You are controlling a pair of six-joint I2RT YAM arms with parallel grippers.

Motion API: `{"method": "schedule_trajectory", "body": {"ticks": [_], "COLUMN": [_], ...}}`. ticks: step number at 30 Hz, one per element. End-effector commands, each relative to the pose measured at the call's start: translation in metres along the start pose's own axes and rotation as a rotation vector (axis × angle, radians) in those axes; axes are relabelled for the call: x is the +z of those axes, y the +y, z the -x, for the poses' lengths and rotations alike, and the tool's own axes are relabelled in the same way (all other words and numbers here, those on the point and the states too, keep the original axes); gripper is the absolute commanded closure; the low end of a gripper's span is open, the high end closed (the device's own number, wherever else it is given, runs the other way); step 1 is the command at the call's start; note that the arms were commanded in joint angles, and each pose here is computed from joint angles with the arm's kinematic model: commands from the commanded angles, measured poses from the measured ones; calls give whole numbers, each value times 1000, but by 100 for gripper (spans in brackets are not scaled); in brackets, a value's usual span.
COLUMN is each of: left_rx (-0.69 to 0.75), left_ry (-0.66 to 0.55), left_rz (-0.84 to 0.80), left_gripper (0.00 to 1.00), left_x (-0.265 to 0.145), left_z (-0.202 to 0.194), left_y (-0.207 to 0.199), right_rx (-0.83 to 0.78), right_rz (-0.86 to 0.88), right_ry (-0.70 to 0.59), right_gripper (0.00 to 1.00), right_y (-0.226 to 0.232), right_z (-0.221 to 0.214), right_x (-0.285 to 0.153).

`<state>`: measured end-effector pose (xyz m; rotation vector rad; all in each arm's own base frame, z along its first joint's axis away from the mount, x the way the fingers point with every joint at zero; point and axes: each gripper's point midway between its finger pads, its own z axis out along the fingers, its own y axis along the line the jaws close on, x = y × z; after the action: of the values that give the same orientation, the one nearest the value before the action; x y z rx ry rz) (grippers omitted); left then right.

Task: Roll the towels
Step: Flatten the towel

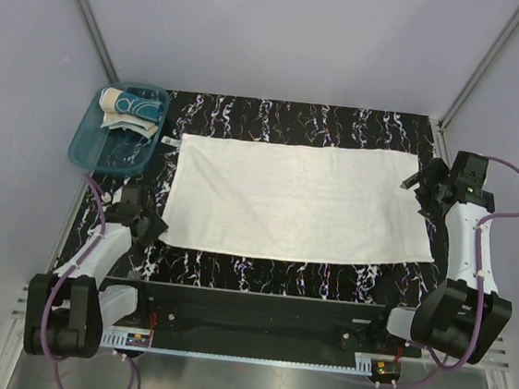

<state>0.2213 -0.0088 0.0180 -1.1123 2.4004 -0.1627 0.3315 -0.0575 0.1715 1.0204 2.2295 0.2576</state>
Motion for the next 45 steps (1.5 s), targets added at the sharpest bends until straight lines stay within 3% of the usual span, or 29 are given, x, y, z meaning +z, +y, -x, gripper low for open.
{"method": "schedule_trajectory", "body": {"ticks": [1, 5, 7, 16, 21, 25, 30, 45], "left_rx": [8, 15, 26, 109, 272, 312, 318, 316], "left_ry": [-5, 2, -5, 2, 36, 137, 169, 157], "left_rz": [27, -20, -39, -163, -178, -264, -309, -333], "left_gripper": [66, 95, 100, 100, 100, 100, 100, 100], "left_x": [12, 11, 6, -51, -56, -48, -51, -56], "left_z": [-4, -3, 0, 27, 42, 29, 22, 19], "left_y": [9, 0, -4, -48, -66, -79, -85, -85], "right_rx": [-34, -36, -39, -2, 88, 182, 345, 359], "right_rz": [34, 19, 11, -97, -348, -466, -482, -515], "right_ry": [-32, -39, -40, -50, -158, -93, 36, 84], "right_gripper": [13, 13, 13, 11, 2, 2, 10, 15], "right_y": [12, 8, 6, -18, -79, -125, -162, -180], "right_z": [11, 12, 12, 12, 23, 3, -30, -47], "right_x": [-5, -6, -5, -4, -17, -6, 14, 48]}}
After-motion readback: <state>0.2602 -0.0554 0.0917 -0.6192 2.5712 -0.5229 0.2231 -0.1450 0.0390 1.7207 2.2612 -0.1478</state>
